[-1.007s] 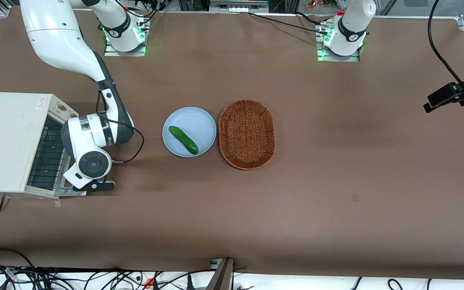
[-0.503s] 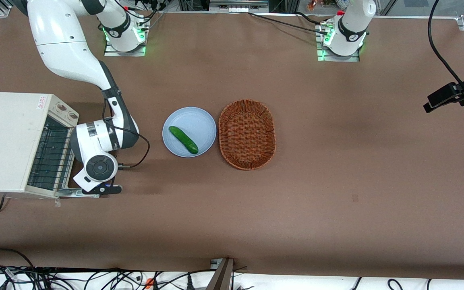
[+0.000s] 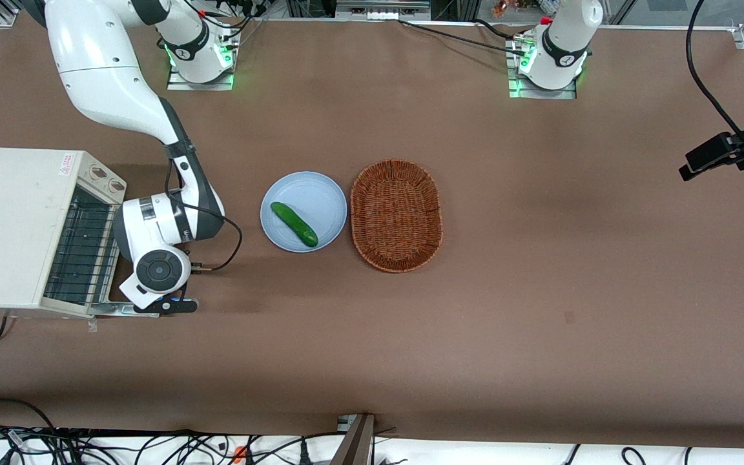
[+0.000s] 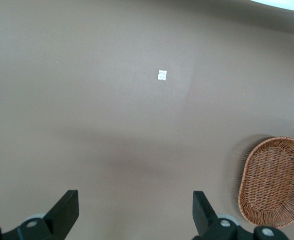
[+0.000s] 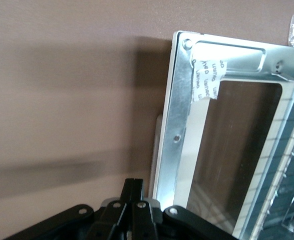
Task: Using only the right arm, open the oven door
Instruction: 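Pull the handle outward and down with the right gripper, swinging the door open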
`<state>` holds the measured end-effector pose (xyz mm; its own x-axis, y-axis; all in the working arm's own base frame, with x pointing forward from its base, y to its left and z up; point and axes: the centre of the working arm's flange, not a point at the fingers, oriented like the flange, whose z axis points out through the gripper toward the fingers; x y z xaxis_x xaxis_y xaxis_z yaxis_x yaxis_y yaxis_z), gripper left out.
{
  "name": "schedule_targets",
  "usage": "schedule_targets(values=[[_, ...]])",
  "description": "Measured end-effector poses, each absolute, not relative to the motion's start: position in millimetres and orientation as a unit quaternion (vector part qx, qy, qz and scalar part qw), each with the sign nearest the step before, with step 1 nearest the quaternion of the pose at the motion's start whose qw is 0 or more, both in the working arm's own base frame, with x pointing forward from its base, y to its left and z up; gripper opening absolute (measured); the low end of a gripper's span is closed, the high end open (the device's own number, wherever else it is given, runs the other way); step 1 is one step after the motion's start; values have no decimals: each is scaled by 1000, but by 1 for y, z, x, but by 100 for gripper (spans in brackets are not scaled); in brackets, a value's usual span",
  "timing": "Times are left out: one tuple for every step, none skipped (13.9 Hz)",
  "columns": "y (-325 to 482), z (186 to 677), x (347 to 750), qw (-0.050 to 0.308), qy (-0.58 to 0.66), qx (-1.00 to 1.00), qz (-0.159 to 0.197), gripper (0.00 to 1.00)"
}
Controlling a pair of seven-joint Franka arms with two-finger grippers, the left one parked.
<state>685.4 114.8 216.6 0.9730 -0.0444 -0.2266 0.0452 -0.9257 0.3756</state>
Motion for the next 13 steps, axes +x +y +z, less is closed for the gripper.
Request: schedule_targets(values=[[119,232,690,184,-9,975,-122,1],[123,250,694,172,-16,977,-125,1],[126,266,697,160,-21,979,-127,1],[128,278,697,150,-25,980,-129,6],[130,290,698,142,-29,981,-128,16],[130,304,697,136,-32,982,-126,25],[131,320,695,128,-35,983,-126,37],[132,340,693,119,-38,985,-123,46],[132,365,690,108,-41,986,-118,57],[131,393,685,99,-43,988,-114,66],[130,420,677,93,-45,988,-113,78],[127,444,670,90,-44,989,-111,87],[123,464,665,85,-42,990,-105,99]])
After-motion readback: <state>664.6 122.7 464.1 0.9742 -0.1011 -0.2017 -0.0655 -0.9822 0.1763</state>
